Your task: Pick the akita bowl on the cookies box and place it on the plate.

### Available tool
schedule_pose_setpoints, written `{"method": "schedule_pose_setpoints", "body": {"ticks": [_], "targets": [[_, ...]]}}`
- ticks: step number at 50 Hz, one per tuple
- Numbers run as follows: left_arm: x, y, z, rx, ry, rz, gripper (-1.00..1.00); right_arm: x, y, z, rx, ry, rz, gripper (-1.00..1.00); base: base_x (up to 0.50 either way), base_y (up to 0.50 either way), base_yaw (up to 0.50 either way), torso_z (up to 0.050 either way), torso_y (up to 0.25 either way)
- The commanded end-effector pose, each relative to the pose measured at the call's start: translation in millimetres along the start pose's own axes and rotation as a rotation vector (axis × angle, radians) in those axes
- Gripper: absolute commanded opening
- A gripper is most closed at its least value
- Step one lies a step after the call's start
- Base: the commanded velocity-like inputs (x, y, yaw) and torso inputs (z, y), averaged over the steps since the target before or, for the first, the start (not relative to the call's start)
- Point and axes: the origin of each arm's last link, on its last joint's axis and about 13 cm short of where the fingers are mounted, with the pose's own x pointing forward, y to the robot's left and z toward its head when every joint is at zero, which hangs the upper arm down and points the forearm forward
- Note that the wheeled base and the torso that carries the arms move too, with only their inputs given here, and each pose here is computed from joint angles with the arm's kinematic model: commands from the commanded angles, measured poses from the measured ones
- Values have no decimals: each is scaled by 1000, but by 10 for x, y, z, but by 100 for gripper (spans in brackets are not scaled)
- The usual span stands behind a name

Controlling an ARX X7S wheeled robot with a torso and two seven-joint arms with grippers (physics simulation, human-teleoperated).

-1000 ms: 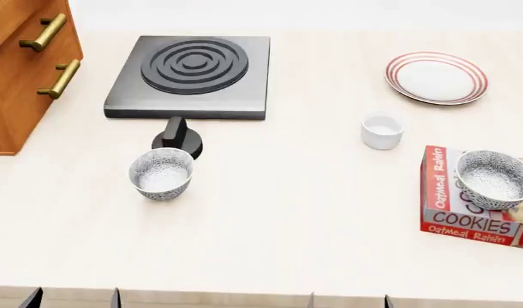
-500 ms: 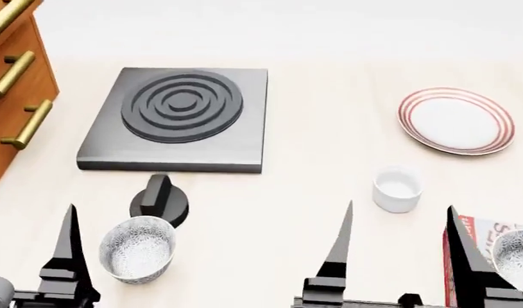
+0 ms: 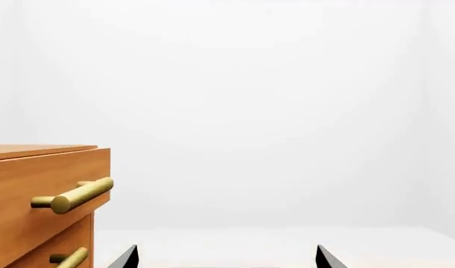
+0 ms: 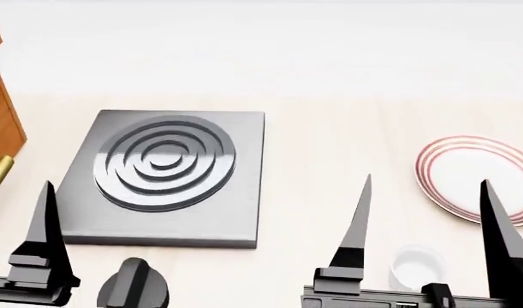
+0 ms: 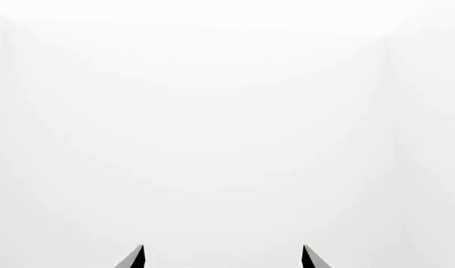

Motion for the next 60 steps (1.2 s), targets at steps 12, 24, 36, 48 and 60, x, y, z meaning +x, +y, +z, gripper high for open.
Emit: {"method": "schedule_pose_setpoints", "body": {"ticks": [12, 24, 36, 48, 60], "targets": [[-8, 3, 7, 1, 0, -3, 100, -7, -14, 12, -20, -24, -2, 100, 500, 0, 0, 0, 0], [-24, 7, -19, -5, 7, -1, 100, -4, -30, 46, -8, -9, 2, 100, -92, -346, 0, 0, 0], [-32, 4, -31, -7, 10, -2, 100, -25, -40, 33, -10, -14, 7, 100, -116, -500, 0, 0, 0], [-38, 4, -30, -9, 11, -2, 100, -38, -41, 40, -10, -22, 17, 100, -56, -500, 0, 0, 0], [-42, 4, -20, -12, 9, -1, 100, -43, -42, 55, -7, -28, 23, 100, -8, -500, 0, 0, 0]]}}
